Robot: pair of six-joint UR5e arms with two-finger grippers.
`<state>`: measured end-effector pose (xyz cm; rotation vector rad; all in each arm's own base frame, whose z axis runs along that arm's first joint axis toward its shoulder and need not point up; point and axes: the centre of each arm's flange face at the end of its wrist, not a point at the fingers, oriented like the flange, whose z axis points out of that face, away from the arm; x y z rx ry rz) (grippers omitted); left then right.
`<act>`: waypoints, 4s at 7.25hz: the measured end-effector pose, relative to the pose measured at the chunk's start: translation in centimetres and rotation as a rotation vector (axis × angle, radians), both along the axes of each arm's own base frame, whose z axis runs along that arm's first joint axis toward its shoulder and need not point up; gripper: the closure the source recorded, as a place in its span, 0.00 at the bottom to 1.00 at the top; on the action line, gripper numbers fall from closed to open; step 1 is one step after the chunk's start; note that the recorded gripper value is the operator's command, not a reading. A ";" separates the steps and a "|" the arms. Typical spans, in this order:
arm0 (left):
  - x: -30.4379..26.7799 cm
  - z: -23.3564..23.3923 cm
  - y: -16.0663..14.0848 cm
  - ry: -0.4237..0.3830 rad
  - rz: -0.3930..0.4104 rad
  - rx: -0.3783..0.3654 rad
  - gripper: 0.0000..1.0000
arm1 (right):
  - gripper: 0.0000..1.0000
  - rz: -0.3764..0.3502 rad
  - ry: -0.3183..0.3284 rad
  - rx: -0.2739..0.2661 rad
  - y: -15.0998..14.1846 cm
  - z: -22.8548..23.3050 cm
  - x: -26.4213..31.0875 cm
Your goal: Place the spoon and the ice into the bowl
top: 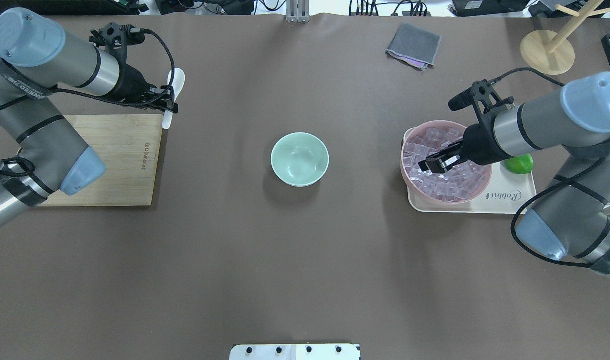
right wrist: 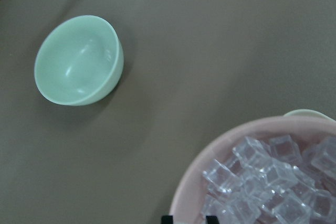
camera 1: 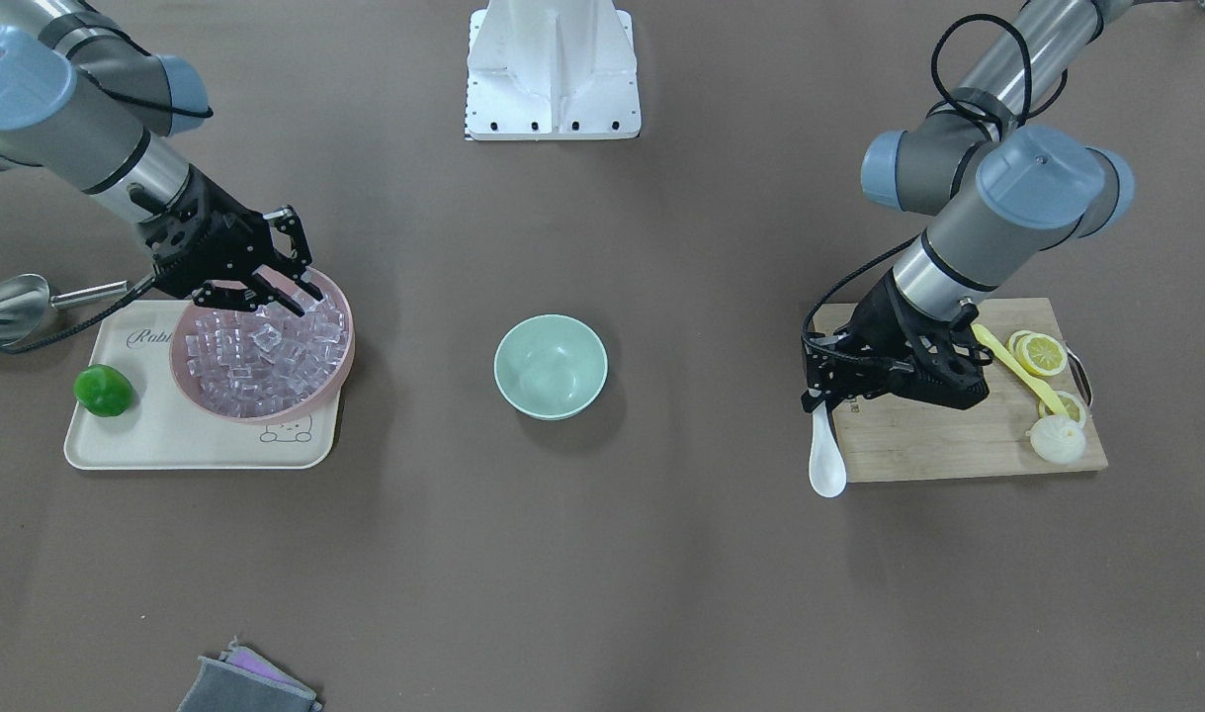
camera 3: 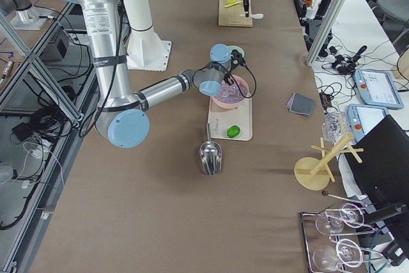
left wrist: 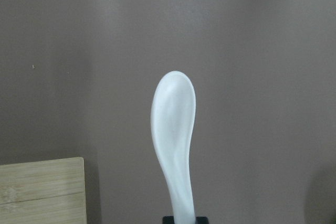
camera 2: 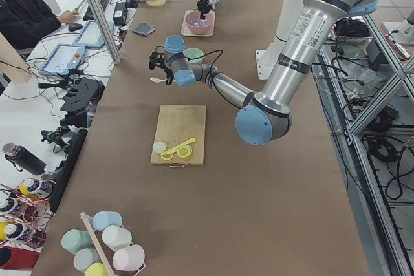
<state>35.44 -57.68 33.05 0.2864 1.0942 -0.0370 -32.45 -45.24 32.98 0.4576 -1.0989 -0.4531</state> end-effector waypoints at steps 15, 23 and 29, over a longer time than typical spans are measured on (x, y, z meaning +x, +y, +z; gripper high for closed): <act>13.6 -16.3 9.5 -0.045 -0.004 -0.092 0.02 | 1.00 0.083 0.054 -0.112 -4.9 -12.9 -2.9; -3.4 -10.0 3.2 -0.179 -0.022 -0.016 0.02 | 0.00 0.211 0.107 -0.087 -4.3 -16.9 -21.9; -14.1 -6.7 -0.6 -0.201 -0.162 -0.063 0.02 | 0.00 0.159 0.201 -0.294 -10.5 -13.1 -2.6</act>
